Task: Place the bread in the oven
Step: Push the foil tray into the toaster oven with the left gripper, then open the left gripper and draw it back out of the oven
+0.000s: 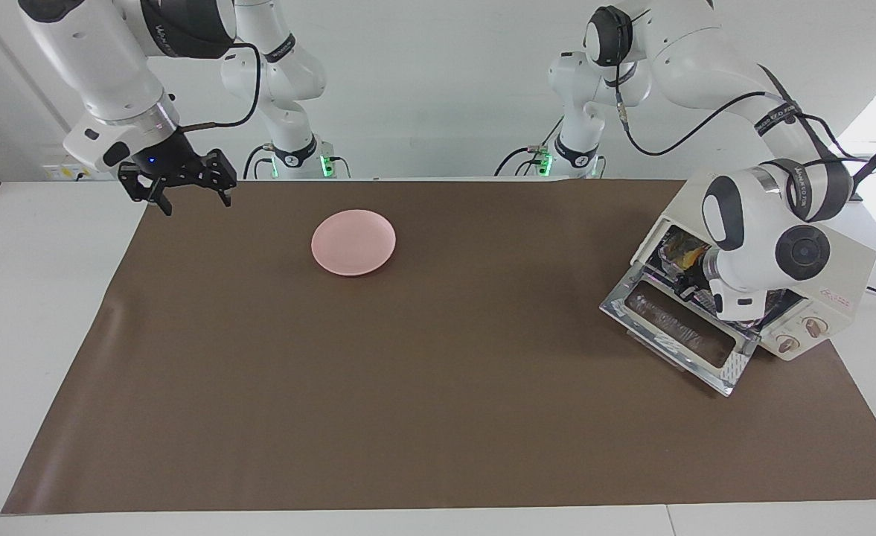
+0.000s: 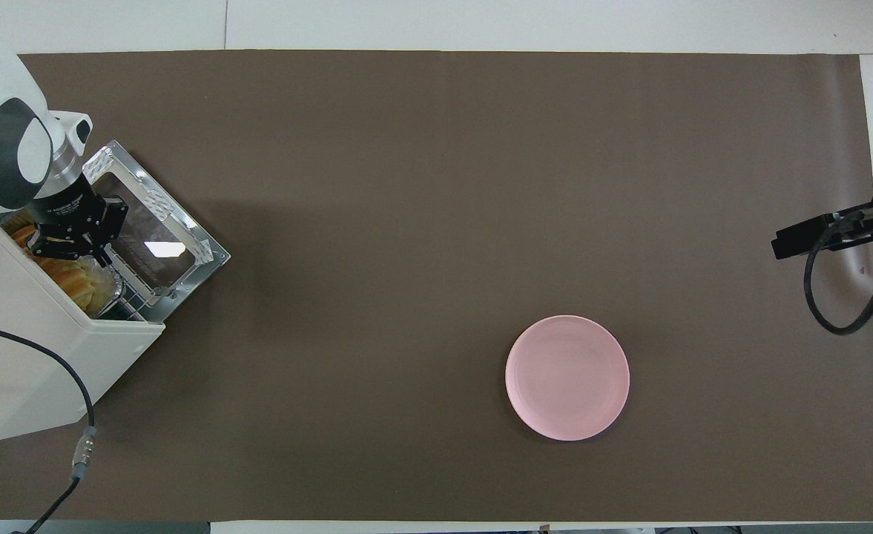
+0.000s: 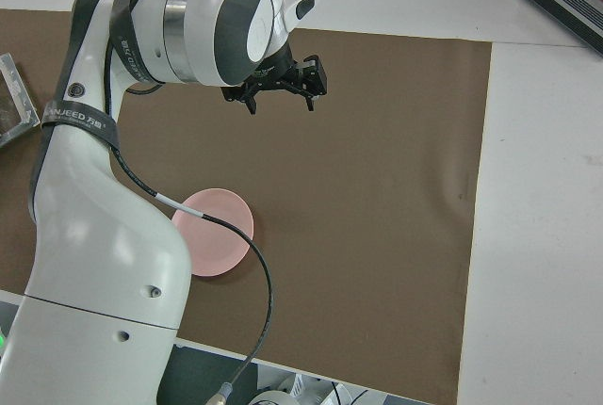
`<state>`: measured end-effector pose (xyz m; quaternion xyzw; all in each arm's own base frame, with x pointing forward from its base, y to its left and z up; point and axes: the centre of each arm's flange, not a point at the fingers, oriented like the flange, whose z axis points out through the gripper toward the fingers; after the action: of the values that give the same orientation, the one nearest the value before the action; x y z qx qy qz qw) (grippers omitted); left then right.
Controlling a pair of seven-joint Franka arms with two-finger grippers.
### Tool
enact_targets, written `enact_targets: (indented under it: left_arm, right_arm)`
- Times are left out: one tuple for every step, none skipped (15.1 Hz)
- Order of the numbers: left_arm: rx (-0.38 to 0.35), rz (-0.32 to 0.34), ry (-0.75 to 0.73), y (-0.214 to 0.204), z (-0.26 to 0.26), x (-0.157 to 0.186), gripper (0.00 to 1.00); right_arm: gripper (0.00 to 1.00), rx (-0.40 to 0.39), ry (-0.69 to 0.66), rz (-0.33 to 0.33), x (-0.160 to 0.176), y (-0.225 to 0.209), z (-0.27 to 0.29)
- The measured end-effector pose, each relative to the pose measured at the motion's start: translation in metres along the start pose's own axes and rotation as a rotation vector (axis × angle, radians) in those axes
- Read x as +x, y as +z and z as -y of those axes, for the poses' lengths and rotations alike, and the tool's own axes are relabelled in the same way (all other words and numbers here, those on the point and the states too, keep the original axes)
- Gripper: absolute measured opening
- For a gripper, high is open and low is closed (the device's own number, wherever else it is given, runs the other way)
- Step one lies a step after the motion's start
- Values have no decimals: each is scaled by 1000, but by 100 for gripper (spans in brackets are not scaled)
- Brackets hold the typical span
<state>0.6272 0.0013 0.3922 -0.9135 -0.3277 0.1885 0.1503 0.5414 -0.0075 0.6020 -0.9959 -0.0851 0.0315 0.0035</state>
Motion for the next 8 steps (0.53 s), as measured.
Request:
enact_targets:
  left_arm:
    - [0,0,0,1,0,0,2]
    - [0,0,0,2,0,1,2]
    - [0,0,-1,2,0,1,2]
    - [0,1,-1,3,0,1,2]
    - [1,1,-2,3,1,1,2]
    - [1,1,-3,4,1,2,2]
    - [0,1,-3,4,1,2,2]
    - [0,1,-3,4,1,2,2]
  right_arm:
    - [100,0,0,0,0,0,0]
    - [100,0,0,0,0,0,0]
    - [100,1,0,6,-1,1,0]
    - [100,6,-2,31,-3,3,2]
    - [100,12,-6,68,-7,5,4]
    - [100,17,-9,99,-11,7,7]
    - [100,20,-11,114,-13,8,8]
    - [100,21,-10,119,-14,8,8]
